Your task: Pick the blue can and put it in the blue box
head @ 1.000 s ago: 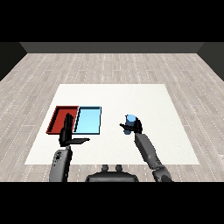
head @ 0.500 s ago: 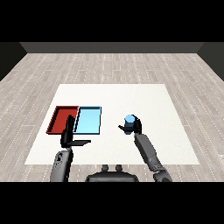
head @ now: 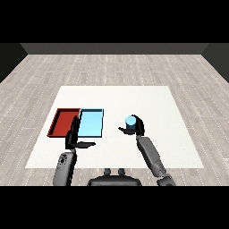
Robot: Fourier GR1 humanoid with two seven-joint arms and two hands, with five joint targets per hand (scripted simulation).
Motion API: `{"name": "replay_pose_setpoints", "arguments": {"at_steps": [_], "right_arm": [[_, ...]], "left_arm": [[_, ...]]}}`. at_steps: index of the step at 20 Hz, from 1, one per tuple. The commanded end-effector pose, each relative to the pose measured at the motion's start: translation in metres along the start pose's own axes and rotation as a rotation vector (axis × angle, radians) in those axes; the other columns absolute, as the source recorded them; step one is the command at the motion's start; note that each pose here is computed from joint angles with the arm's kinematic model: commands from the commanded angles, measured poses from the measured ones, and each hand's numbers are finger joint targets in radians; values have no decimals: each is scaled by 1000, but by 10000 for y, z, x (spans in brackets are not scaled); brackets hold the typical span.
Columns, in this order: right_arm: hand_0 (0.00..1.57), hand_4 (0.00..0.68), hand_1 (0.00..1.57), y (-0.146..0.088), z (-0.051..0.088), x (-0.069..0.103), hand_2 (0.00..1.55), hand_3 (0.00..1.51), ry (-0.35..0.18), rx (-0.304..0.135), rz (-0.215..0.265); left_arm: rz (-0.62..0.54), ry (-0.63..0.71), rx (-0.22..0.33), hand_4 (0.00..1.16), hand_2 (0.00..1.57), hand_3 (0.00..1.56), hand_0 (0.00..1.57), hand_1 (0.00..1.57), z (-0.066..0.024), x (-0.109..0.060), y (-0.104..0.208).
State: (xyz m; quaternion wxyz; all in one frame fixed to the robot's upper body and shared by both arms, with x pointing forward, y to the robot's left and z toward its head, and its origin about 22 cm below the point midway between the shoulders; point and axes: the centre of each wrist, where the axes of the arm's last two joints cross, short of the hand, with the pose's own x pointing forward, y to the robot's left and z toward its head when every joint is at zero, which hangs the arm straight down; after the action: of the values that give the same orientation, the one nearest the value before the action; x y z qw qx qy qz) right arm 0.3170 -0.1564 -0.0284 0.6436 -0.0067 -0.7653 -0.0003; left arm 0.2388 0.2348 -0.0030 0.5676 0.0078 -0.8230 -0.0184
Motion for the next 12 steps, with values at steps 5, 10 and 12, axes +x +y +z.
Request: {"name": "replay_pose_setpoints", "arguments": {"at_steps": [5, 10, 12], "right_arm": [[1448, 539, 1448, 207, -172, 347, 1471, 1353, -90, 71, -20], [1448, 539, 1448, -13, -42, 455, 1471, 1353, -94, 65, -14], [1444, 556, 1444, -227, -12, 389, 1468, 1345, -96, 65, -13]], "left_arm": [[53, 20, -55, 0, 0, 0, 0, 0, -200, -8, -292], [83, 14, -96, 0, 0, 0, 0, 0, -205, 35, -483], [84, 13, -95, 0, 0, 0, 0, 0, -211, 35, -493]]}}
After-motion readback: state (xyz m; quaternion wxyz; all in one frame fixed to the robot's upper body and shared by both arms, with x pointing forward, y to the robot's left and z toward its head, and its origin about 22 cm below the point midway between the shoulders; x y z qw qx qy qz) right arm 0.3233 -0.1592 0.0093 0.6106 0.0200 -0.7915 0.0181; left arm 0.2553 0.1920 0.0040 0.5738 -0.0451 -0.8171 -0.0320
